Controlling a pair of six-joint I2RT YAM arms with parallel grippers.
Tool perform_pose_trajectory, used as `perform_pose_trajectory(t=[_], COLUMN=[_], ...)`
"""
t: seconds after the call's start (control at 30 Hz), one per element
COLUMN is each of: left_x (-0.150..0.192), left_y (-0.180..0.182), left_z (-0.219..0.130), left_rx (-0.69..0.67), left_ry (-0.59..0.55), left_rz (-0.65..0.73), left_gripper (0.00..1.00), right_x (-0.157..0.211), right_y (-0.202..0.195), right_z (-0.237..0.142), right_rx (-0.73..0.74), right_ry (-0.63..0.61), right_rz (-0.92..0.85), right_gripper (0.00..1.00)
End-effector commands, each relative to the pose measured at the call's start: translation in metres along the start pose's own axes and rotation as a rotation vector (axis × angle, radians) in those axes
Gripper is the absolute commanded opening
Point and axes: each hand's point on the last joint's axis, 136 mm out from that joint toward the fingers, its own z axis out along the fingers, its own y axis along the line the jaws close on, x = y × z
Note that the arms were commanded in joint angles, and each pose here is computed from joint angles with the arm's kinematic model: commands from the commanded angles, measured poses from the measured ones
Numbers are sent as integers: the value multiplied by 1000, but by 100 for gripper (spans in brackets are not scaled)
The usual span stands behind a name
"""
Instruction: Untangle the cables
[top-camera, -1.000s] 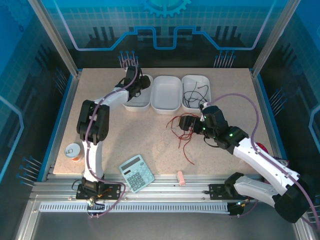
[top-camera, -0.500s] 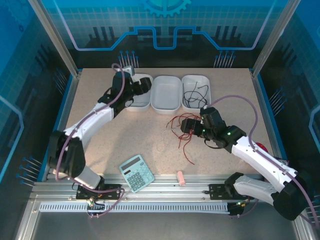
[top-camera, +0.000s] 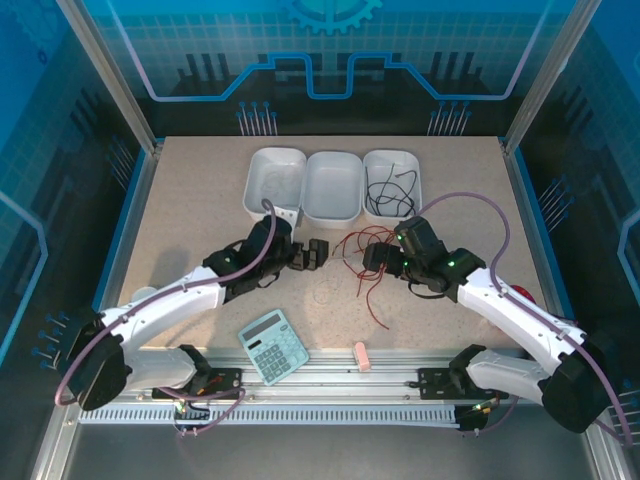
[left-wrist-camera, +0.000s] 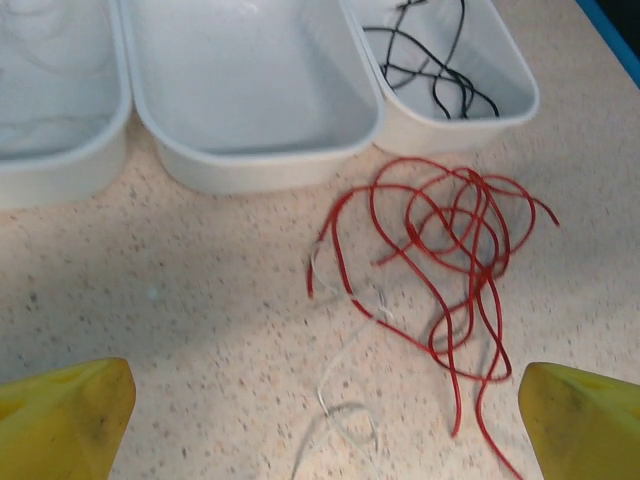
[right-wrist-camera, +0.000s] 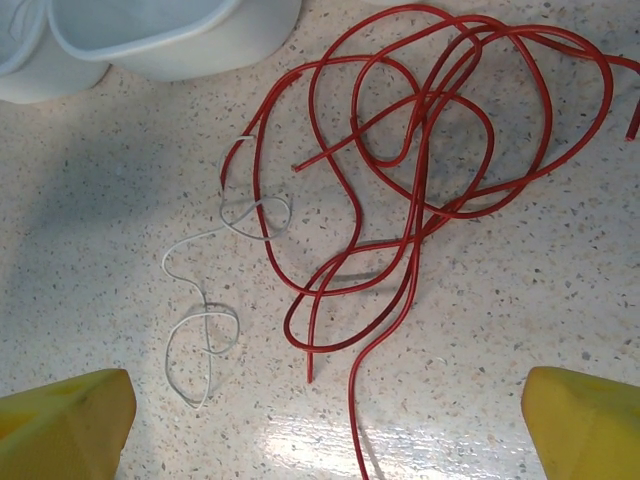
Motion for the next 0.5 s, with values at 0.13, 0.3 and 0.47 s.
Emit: perform_pose_trajectory(t=[0.13, 0.3, 0.47], left_x=[38, 62, 79], left_y=[-5, -11, -19], left_z=[-2, 6, 18], left_rx=[-25, -14, 14], left_ry=[66, 121, 174], left_rz=[29, 53, 108], left_gripper=[99, 99, 99], right_x=[2, 5, 7], right_y=[-13, -18, -23], right_z=[0, 3, 5], right_rx=[68, 89, 116], right_ry=[18, 33, 47], right_rz=[29, 39, 40], right_gripper=[100, 100, 100])
